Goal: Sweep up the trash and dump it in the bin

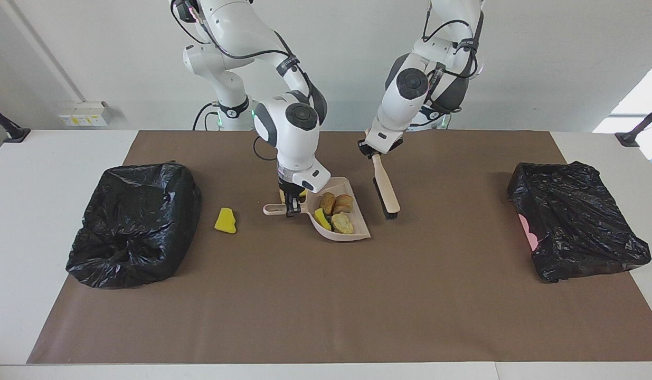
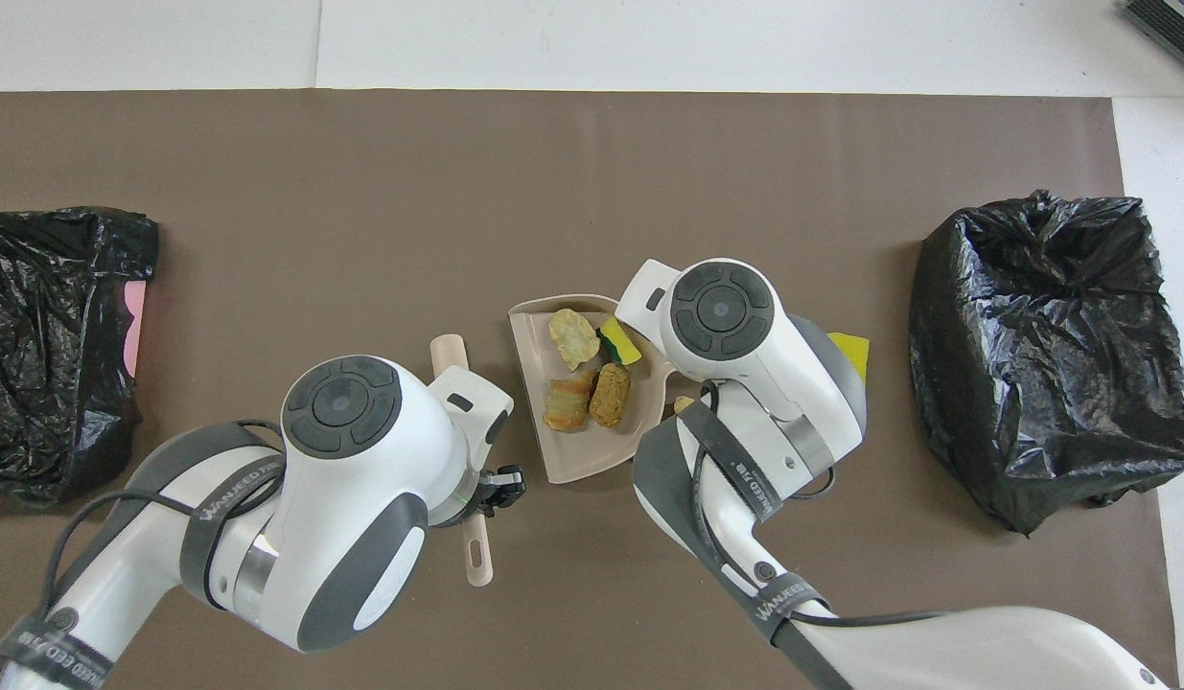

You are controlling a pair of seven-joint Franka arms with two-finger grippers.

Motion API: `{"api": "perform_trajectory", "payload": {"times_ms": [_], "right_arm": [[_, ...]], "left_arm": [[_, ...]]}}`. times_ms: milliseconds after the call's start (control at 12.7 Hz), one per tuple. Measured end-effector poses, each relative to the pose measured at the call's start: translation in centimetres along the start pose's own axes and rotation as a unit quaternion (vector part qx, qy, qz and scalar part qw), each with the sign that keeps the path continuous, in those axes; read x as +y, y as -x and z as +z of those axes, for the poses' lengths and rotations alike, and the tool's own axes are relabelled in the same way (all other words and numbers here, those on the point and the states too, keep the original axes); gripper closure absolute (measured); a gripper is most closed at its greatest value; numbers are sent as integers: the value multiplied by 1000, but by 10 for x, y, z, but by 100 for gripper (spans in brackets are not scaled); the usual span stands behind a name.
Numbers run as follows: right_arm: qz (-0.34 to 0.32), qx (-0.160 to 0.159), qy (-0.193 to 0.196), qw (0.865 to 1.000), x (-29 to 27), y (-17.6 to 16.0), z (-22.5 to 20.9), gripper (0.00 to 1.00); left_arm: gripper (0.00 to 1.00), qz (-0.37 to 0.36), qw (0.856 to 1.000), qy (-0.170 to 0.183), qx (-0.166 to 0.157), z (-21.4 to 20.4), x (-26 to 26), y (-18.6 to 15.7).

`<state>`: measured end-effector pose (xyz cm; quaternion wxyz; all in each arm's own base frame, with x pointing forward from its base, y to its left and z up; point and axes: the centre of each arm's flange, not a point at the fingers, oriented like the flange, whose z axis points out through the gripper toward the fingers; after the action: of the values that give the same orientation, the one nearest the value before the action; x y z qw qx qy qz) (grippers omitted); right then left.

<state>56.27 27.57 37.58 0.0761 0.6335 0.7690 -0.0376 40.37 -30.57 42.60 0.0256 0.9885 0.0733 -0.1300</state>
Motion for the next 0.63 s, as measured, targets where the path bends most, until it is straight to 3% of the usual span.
{"api": "perform_trajectory", "payload": {"times_ms": [393,628], "right_arm": [[50,-7,5,999,10,64,-41,67],[61,-5,-6,998,20,114,-67,67]], "left_arm": [[74,76,997,-5,25,35,23,77],[74,94,995,-4,37,64,33,98]]}}
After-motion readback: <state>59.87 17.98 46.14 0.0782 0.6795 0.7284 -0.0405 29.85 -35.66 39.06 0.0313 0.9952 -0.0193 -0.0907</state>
